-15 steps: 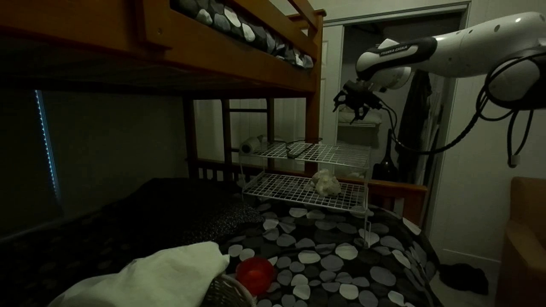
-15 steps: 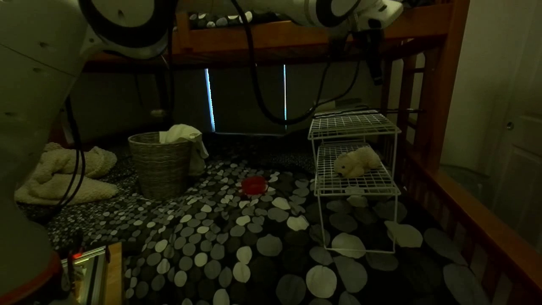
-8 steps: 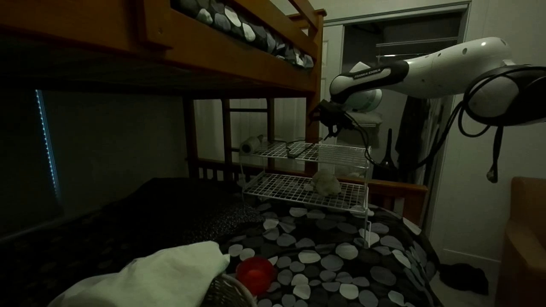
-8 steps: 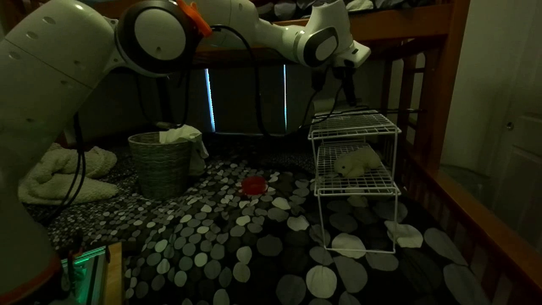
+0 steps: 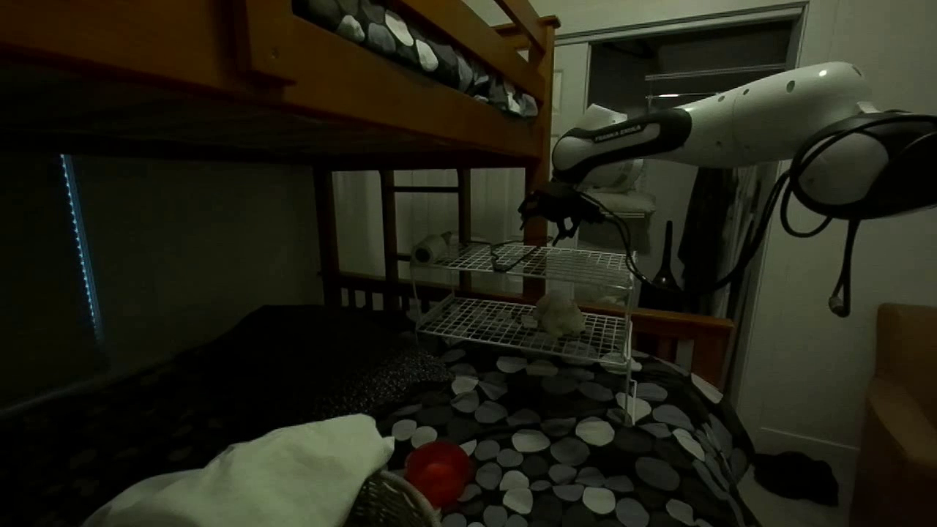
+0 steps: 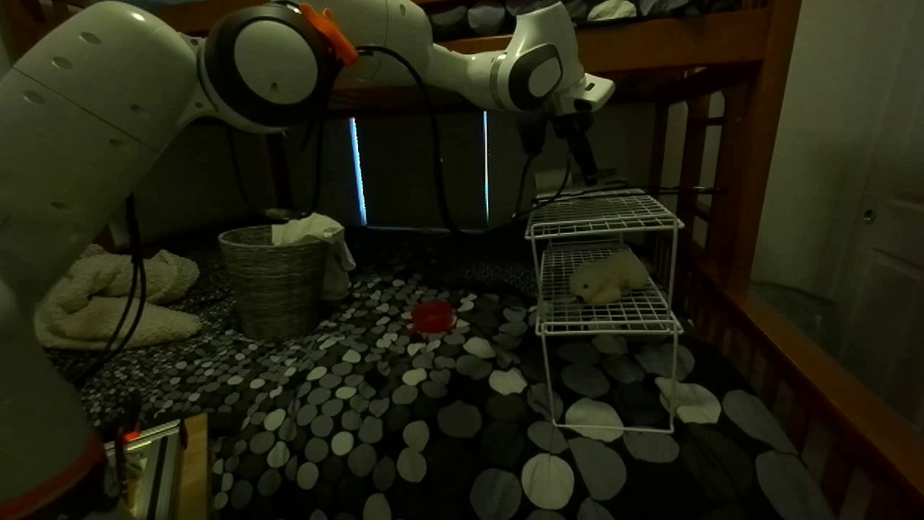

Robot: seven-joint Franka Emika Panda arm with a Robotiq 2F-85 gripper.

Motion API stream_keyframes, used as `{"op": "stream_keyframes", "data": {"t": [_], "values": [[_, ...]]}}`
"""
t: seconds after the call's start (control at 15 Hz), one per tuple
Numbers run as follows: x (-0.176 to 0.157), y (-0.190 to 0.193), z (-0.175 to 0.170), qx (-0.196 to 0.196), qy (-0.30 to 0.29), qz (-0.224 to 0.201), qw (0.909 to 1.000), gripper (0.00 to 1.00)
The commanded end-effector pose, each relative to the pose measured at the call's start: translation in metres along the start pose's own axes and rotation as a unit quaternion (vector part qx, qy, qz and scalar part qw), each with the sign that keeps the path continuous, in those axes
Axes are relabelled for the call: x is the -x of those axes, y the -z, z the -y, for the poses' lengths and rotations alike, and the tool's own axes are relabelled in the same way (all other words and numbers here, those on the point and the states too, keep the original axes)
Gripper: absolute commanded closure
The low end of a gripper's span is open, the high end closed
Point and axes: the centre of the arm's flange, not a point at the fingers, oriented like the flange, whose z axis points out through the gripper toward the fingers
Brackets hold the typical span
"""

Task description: Pick up the black coat hanger and put it on the bed

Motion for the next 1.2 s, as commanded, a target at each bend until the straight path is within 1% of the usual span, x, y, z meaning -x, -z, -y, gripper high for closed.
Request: {"op": "stream_keyframes", "data": {"t": [0.0,0.07,0.13,0.2,0.27,0.4,0.47,0.53,0.6,0.67,0.8,0.87,1.07,1.13], "values": [[0.001,-0.017,0.003,0.03,0.028,-0.002,0.9991,0.18],[0.003,-0.019,0.007,0.023,0.035,-0.009,0.9991,0.28],[0.004,-0.021,0.012,0.022,0.041,-0.009,0.9989,0.31],[0.008,-0.023,0.018,0.024,0.055,-0.011,0.9981,0.31],[0.011,-0.026,0.024,0.028,0.07,-0.012,0.9971,0.37],[0.017,-0.032,0.037,0.038,0.099,-0.017,0.9942,0.35],[0.022,-0.033,0.041,0.046,0.115,-0.021,0.9921,0.42],[0.023,-0.035,0.047,0.05,0.13,-0.024,0.99,0.41],[0.028,-0.037,0.05,0.058,0.142,-0.029,0.9877,0.51],[0.028,-0.039,0.054,0.062,0.154,-0.033,0.9856,0.5],[0.033,-0.044,0.057,0.074,0.175,-0.038,0.981,0.61],[0.035,-0.047,0.058,0.08,0.182,-0.037,0.9793,0.57],[0.039,-0.055,0.059,0.1,0.204,-0.038,0.9731,0.57],[0.041,-0.057,0.06,0.104,0.211,-0.038,0.9712,0.56]]}}
